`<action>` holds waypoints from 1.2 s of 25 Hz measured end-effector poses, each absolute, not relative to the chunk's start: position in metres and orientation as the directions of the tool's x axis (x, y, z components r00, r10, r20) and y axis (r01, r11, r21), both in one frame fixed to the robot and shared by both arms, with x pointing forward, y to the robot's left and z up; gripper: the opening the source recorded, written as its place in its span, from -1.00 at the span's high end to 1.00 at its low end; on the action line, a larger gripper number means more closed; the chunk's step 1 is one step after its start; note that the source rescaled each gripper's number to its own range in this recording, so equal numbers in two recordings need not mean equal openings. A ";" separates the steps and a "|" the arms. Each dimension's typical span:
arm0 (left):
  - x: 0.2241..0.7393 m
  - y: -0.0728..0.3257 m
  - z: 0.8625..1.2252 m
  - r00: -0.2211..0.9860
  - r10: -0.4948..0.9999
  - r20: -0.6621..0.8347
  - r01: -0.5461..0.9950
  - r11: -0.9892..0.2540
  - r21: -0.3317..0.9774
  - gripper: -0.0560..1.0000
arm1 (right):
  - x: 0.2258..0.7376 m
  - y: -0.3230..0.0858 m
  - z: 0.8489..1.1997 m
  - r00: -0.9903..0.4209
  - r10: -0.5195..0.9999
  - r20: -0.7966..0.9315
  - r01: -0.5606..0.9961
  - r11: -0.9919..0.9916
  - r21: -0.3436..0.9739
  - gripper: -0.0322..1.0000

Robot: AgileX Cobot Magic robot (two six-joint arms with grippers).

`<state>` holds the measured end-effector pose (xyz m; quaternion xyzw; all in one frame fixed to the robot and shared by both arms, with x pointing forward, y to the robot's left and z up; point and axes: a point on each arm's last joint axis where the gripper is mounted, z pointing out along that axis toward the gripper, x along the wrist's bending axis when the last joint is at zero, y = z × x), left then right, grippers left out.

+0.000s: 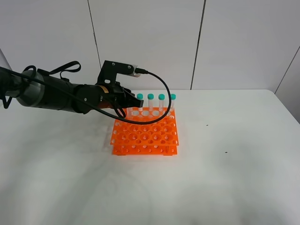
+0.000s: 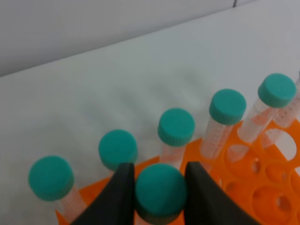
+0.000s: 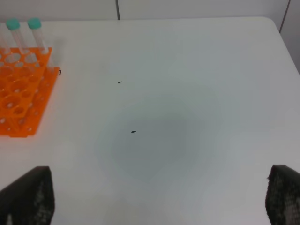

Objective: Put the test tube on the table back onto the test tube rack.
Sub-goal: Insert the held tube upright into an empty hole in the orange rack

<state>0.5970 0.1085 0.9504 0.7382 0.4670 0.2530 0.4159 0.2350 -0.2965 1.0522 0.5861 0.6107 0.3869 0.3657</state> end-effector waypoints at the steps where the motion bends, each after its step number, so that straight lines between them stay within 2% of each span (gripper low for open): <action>1: 0.597 0.108 0.949 0.436 0.900 -0.015 0.481 -0.219 0.849 0.89 | 0.235 -0.296 1.052 -0.045 0.999 0.007 0.433 0.014 0.901 -1.00; 30: 0.602 0.107 0.920 0.402 0.914 -0.051 0.527 -0.185 0.830 0.89 | 0.235 -0.296 1.052 -0.045 0.999 0.007 0.433 0.014 0.901 -1.00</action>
